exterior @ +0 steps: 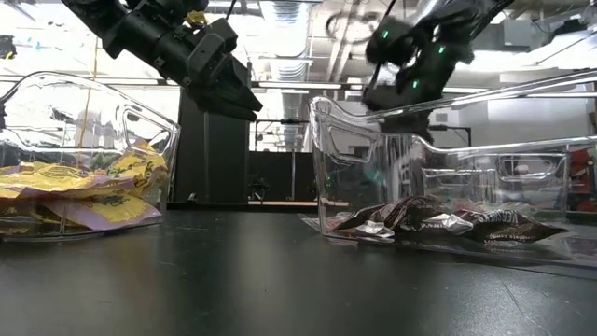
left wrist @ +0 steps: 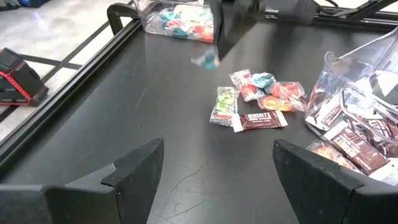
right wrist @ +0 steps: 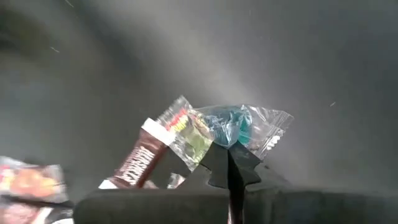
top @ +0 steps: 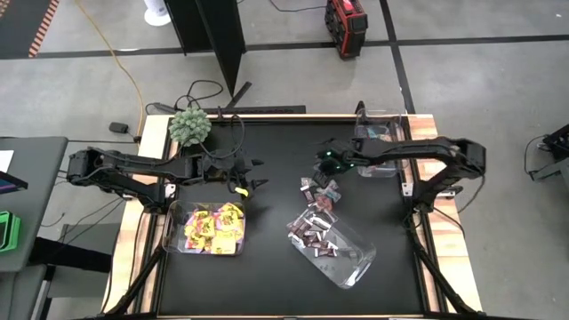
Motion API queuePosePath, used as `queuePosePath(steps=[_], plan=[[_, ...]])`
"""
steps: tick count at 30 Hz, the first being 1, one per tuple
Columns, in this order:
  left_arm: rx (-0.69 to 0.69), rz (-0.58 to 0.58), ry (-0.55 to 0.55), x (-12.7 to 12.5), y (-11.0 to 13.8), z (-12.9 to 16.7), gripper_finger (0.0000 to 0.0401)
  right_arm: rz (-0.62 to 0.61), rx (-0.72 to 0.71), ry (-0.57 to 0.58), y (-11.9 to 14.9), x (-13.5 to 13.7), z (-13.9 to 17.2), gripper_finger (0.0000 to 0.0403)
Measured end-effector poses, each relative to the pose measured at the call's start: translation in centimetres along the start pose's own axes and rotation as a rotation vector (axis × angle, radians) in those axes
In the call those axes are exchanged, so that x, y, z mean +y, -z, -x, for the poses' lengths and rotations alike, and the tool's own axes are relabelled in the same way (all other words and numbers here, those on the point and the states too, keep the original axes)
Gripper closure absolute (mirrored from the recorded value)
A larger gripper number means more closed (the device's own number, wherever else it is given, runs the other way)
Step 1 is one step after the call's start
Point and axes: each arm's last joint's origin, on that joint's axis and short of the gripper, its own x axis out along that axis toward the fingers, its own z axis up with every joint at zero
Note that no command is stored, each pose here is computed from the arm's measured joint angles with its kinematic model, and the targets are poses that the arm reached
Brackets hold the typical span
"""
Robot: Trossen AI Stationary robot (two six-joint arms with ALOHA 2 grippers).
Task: Sort candy
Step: Put the blue candy in the top right transparent container, then put the green candy in the top right transparent container
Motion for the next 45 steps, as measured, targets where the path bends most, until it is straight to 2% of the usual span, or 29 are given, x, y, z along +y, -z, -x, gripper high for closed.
queuePosePath(steps=[5, 8, 11, 15, 20, 25, 32, 35, 37, 41, 45], plan=[[0.001, 0.0, 0.0, 0.0, 0.0, 0.0, 0.0104, 0.01, -0.162, -0.013, -0.6, -0.2, 4.9, 0.0401], [0.0, 0.0, 0.0, 0.0, 0.0, 0.0, 0.0104, -0.012, -0.263, 0.107, -0.2, -1.0, 8.3, 0.0402], [0.001, 0.0, 0.0, 0.0, 0.0, 0.0, 0.0104, -0.113, -0.328, 0.281, 0.9, -2.4, 11.5, 0.0402], [0.002, 0.0, 0.0, 0.0, 0.0, 0.0, 0.0104, -0.283, -0.306, 0.416, 3.1, -4.3, 14.0, 0.0402], [0.001, 0.0, 0.0, 0.0, 0.0, 0.0, 0.0104, -0.418, -0.212, 0.544, 5.0, -5.7, 14.7, 0.0397], [0.001, 0.003, 0.0, 0.0, 0.0, 0.0, 0.0104, -0.452, -0.131, 0.609, 5.4, -6.0, 14.0, 0.0338], [0.003, 0.008, 0.0, 0.0, 0.0, 0.0, 0.0104, -0.429, -0.107, 0.619, 4.8, -5.8, 12.8, 0.021], [0.008, 0.014, 0.014, 0.0, 0.1, 0.0, 0.0104, -0.343, -0.125, 0.581, 4.1, -5.2, 12.2, 0.0169], [0.025, 0.014, 0.072, -0.2, 0.2, 0.0, 0.0104, -0.244, -0.153, 0.501, 3.5, -4.2, 11.8, 0.0157], [0.048, -0.026, 0.202, -0.6, 0.5, 0.0, 0.0104, -0.046, -0.26, 0.328, 2.2, -1.5, 11.4, 0.0157], [0.093, -0.109, 0.305, -1.6, 1.5, -1.0, 0.0104, 0.066, -0.354, 0.243, 1.5, 0.4, 11.4, 0.0166]])
